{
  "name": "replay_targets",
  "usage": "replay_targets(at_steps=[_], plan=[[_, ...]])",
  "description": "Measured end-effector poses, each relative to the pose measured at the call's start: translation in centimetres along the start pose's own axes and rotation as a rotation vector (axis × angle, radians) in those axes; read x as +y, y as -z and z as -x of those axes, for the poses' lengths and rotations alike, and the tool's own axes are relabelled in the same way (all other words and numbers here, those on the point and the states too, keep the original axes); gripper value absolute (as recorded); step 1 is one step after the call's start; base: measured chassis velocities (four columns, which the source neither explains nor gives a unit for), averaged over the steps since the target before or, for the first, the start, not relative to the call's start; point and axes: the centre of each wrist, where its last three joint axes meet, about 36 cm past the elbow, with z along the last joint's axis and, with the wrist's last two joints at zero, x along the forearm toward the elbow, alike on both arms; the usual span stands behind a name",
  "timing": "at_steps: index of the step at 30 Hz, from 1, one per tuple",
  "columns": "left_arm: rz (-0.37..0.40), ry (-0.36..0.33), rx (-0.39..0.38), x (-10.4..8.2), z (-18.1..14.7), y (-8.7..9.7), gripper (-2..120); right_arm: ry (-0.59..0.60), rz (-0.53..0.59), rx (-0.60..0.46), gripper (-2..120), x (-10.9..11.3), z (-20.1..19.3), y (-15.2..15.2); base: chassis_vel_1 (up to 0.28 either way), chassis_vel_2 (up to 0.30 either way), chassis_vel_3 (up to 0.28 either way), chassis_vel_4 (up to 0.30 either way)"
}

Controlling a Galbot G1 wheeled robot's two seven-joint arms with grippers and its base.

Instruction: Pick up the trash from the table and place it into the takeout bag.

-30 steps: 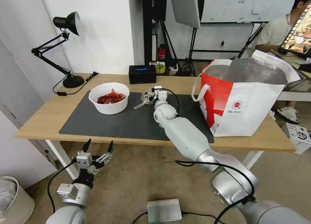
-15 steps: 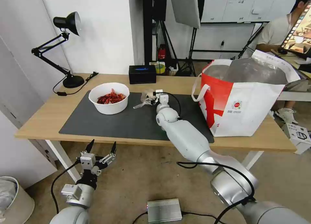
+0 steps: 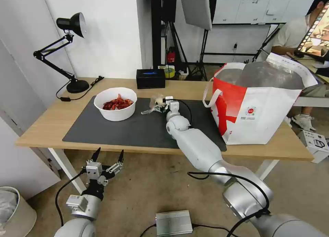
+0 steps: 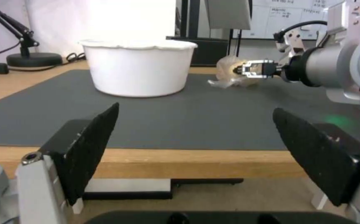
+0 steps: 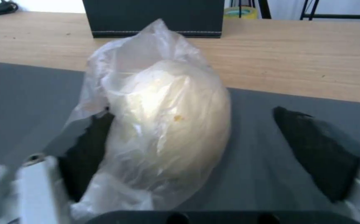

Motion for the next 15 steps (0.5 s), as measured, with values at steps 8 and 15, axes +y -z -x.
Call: replay_targets(at_steps=[8, 15], plan=[[-0.001, 0.000, -0.001, -0.03, 0.04, -0.02, 100, -0.002, 0.007, 0.012, 61, -0.20, -0.06, -0.64, 0.000, 0.000, 0.000, 0.000], [-0.002, 0.003, 0.003, -0.01, 0.03, -0.15, 100, -0.004, 0.010, 0.016, 37, -0.32, -0.11, -0.90, 0.000, 0.000, 0.000, 0.000]])
